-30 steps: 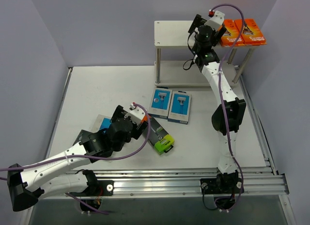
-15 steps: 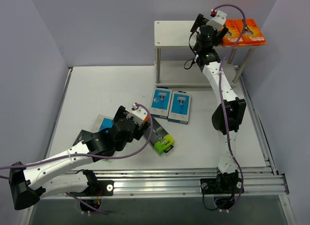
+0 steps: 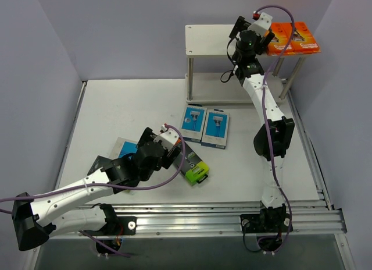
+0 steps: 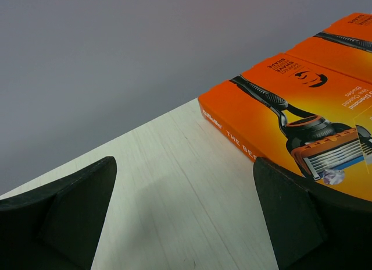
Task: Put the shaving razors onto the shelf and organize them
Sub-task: Place the shaving razor onto shelf
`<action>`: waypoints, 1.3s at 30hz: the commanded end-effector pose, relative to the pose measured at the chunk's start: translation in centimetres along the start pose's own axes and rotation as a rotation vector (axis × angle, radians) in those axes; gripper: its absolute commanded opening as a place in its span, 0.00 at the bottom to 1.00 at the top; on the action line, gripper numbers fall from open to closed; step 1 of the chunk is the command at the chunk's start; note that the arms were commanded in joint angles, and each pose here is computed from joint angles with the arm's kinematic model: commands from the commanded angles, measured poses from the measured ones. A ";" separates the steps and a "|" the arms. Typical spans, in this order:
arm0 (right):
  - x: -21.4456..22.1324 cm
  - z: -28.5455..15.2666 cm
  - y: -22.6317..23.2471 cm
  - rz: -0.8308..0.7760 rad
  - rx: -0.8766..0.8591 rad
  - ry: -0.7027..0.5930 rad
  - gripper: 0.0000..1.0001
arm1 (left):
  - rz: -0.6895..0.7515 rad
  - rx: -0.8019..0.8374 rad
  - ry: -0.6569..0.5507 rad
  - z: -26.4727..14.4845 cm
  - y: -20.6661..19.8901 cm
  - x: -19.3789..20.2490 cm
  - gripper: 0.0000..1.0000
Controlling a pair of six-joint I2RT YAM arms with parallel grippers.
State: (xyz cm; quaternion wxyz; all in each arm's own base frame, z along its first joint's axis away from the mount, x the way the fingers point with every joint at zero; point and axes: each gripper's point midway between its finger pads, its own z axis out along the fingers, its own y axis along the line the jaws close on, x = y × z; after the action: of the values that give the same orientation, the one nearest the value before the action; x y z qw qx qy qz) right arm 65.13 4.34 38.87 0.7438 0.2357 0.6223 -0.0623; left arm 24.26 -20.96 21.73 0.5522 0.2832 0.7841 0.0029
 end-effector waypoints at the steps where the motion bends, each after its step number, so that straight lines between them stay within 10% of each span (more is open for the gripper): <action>1: 3.4 1.5 -1.4 -0.009 0.043 0.031 1.00 | -0.057 0.002 -0.049 0.1 0.1 -1.9 0.94; 39: -2.7 -7.4 3.9 0.013 -0.252 -0.002 1.00 | -0.159 -0.012 -0.108 -3.3 2.5 -3.5 0.94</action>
State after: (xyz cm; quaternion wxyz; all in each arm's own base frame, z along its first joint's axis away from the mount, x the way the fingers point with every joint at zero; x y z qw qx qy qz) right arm 61.89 9.72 38.17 0.7535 0.1437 0.6415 -0.0085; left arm 23.25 -20.03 23.66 0.5668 0.2431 0.7863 -0.0377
